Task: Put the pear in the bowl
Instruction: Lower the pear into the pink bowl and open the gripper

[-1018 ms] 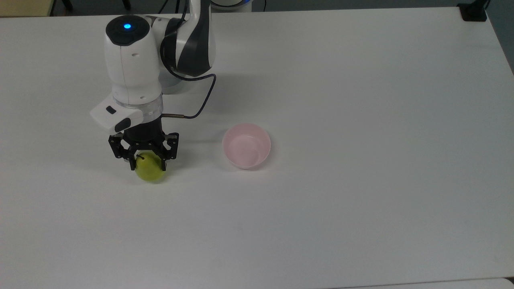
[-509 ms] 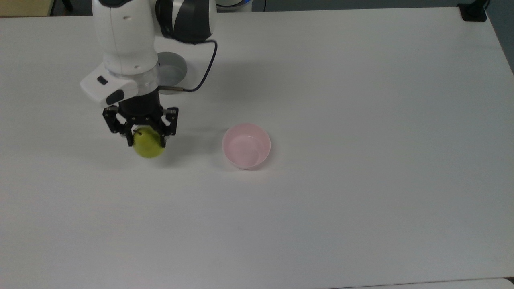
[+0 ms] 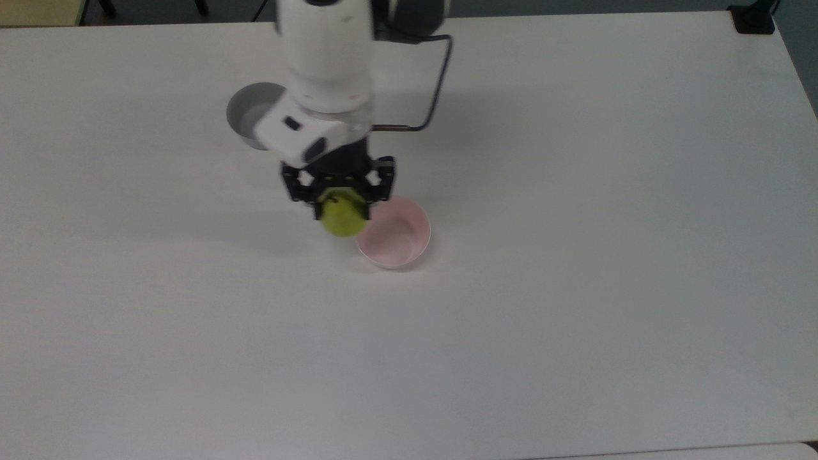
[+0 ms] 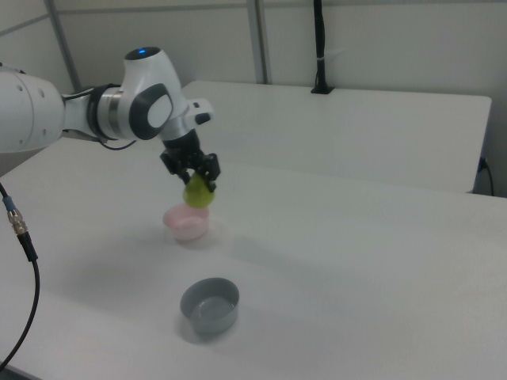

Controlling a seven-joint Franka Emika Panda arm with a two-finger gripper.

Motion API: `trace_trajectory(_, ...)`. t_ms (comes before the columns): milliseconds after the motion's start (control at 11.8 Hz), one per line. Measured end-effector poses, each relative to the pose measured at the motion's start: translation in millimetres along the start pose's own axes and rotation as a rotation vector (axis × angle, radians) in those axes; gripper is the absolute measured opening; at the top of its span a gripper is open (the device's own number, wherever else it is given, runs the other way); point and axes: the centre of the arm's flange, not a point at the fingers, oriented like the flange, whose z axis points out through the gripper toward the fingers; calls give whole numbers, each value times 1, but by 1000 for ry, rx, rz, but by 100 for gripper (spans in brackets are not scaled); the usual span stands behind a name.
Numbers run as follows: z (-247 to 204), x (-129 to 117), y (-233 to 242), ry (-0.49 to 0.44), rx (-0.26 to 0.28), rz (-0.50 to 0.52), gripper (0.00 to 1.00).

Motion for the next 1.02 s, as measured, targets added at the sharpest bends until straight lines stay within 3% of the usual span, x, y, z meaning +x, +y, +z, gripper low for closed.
trace_trajectory(339, 19, -5, -67, -21, 17, -9, 68)
trace_trajectory(849, 43, -5, -63, -26, -2, -15, 68)
trace_trajectory(1018, 50, -5, -63, -32, -2, -14, 73)
